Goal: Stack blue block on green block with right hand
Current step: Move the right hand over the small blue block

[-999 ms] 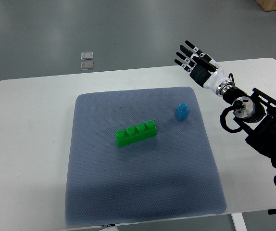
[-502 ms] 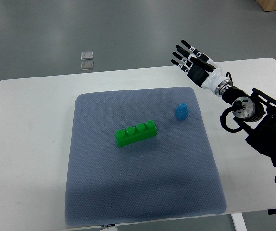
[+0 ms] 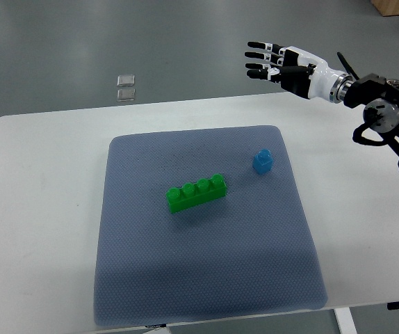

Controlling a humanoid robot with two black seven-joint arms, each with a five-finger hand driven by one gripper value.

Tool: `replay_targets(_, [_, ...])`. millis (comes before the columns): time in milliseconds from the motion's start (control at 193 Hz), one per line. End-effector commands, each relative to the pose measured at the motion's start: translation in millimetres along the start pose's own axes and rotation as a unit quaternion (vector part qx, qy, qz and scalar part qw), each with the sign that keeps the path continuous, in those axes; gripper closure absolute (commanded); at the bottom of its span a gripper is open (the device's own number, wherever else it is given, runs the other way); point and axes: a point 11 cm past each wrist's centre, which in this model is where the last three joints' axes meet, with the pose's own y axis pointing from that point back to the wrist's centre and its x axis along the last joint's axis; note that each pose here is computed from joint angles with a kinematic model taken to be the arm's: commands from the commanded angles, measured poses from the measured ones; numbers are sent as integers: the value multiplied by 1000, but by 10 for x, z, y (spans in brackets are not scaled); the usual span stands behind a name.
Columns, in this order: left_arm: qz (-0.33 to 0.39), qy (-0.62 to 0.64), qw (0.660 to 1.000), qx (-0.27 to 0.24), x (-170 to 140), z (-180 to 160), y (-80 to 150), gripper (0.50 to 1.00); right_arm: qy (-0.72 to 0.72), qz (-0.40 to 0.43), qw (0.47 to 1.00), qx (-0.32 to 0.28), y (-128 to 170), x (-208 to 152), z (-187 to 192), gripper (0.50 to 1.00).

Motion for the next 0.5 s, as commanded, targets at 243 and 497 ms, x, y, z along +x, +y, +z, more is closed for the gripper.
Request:
replay_targets(243, [0, 0, 1000, 0, 0, -2, 0, 500, 314, -69, 933, -165, 11, -111, -498, 587])
replay_targets(497, [0, 0, 1000, 0, 0, -2, 0, 500, 497, -143, 806, -288, 193, -329, -706, 587])
